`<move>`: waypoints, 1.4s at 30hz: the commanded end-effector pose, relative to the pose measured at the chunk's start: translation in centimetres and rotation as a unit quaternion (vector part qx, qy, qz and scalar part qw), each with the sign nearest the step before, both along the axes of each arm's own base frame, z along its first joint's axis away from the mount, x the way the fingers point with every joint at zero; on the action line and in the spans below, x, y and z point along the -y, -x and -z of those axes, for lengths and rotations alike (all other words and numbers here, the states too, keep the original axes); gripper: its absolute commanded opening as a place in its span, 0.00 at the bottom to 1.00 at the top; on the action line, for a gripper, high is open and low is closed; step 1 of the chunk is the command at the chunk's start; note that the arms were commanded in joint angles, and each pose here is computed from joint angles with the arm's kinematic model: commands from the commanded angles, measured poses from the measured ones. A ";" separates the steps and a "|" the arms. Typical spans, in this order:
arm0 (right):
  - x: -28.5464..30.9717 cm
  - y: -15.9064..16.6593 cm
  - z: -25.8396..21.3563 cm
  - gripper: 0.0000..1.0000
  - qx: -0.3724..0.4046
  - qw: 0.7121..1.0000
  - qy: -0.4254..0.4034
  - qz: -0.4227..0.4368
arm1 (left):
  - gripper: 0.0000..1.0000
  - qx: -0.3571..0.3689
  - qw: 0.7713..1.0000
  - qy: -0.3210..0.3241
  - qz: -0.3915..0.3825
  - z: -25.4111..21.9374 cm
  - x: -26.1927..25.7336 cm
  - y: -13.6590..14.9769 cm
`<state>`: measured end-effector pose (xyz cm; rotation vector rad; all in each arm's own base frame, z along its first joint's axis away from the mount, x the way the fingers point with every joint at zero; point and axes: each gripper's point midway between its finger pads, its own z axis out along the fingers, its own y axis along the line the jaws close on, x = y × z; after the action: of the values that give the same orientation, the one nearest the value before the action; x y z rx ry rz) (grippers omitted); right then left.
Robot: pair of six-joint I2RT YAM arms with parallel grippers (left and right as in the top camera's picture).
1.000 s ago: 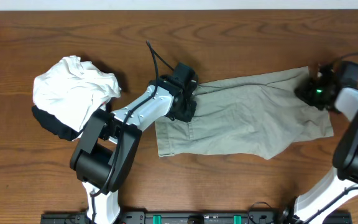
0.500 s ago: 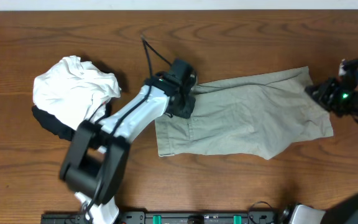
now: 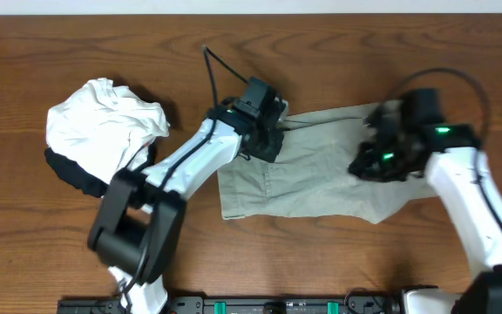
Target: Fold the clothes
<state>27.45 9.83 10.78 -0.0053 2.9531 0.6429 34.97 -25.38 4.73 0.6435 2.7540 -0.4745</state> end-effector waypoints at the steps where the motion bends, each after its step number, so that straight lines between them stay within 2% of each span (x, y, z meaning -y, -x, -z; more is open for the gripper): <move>1: 0.0 2.0 3.8 0.06 -0.055 0.996 0.064 0.004 | 0.36 -0.004 1.000 -0.014 0.007 1.7 -0.2 -0.3; 4: 1.8 2.8 6.9 0.05 -0.083 0.986 0.132 0.052 | 0.36 0.001 1.000 -0.013 0.007 1.9 -0.1 -0.6; 11: 5.3 6.1 11.0 0.03 -0.153 0.954 0.218 0.134 | 0.37 0.029 0.998 -0.054 -0.016 2.1 -1.8 -2.0; 17: 6.5 9.9 12.2 0.02 -0.206 0.932 0.249 0.167 | 0.37 0.028 0.997 -0.054 -0.035 2.1 -3.3 -2.9; 22: 4.9 9.7 11.2 0.01 -0.216 0.940 0.205 0.165 | 0.37 0.030 0.997 -0.053 -0.056 2.1 -4.7 -3.9; 26: 1.9 8.5 9.5 0.01 -0.198 0.966 0.121 0.111 | 0.37 0.037 0.996 -0.050 -0.062 1.4 -5.2 -4.5; 30: 0.7 7.1 7.1 0.01 -0.145 0.983 0.077 0.086 | 0.37 0.040 0.998 -0.005 -0.047 -1.6 -3.8 -4.0; 37: 1.1 5.1 4.5 0.03 -0.062 0.992 0.066 0.093 | 0.36 0.052 0.996 0.076 0.015 -6.5 0.7 -1.4; 42: 4.1 4.2 5.7 0.04 -0.050 0.978 0.144 0.139 | 0.37 0.064 0.990 0.076 0.103 -5.2 4.7 0.8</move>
<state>22.47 7.72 5.47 0.3528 3.0554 0.3434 35.67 -27.96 11.03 0.7283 2.5432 -0.6196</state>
